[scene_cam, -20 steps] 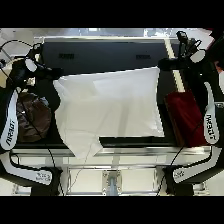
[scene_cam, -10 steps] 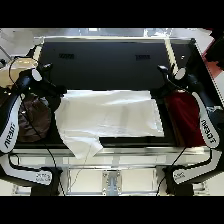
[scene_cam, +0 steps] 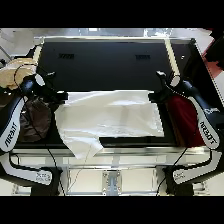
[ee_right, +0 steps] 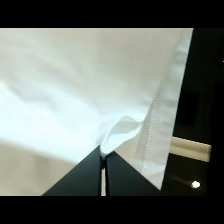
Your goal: Fold the shirts.
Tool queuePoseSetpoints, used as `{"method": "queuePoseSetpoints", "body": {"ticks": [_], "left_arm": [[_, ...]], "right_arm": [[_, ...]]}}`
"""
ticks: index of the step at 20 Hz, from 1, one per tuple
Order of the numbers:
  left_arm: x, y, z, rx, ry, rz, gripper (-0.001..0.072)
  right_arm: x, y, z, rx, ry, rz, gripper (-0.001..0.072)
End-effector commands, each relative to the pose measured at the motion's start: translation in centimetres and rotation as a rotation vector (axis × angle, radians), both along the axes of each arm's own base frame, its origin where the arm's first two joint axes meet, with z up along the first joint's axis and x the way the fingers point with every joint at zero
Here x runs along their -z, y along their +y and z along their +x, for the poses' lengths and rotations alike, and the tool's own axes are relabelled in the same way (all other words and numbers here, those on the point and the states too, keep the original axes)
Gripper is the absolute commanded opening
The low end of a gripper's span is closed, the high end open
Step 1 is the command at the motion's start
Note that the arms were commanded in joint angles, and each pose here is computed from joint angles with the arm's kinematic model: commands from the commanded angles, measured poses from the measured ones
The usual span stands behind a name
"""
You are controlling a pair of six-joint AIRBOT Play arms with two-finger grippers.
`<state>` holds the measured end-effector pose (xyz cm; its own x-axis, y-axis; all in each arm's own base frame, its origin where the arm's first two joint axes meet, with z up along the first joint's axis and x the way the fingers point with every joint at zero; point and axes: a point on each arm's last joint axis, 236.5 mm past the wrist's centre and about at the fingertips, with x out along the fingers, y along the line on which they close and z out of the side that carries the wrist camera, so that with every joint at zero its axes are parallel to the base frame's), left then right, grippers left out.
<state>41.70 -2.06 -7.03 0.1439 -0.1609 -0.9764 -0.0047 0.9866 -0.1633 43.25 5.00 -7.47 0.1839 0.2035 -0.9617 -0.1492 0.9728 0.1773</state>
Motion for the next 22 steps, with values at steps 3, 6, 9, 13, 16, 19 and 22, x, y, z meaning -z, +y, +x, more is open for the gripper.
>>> {"method": "queuePoseSetpoints", "body": {"ticks": [3, 6, 9, 13, 16, 19, 22], "left_arm": [[1.8, 0.0, -0.6, 0.002, 0.051, 0.000, 0.0010], [2.5, 0.0, -0.7, 0.002, 0.067, -0.002, 0.0011], [2.4, -0.2, -0.7, -0.001, 0.065, -0.009, 0.0460], [1.1, -0.2, -0.4, -0.006, 0.035, -0.011, 0.0546], [-5.4, 0.3, 0.3, -0.017, -0.119, -0.004, 0.0546], [-13.6, 0.8, -1.7, -0.028, -0.307, 0.008, 0.0545], [-12.2, 1.0, -9.1, -0.135, -0.273, -0.016, 0.0541]], "right_arm": [[0.3, -1.9, 0.4, 0.005, -0.020, -0.085, 0.0012], [0.2, -1.4, 0.7, 0.014, -0.032, -0.060, 0.0016], [0.7, -0.5, -1.1, 0.010, 0.053, -0.022, 0.0231], [2.0, -2.5, -6.6, -0.032, 0.289, -0.105, 0.0419], [-2.2, -6.3, -8.4, -0.029, 0.292, -0.224, 0.0420], [-8.5, -9.2, -8.9, 0.079, 0.147, -0.222, 0.0419], [-12.7, -10.1, -9.2, 0.153, 0.022, -0.182, 0.0419]]}}
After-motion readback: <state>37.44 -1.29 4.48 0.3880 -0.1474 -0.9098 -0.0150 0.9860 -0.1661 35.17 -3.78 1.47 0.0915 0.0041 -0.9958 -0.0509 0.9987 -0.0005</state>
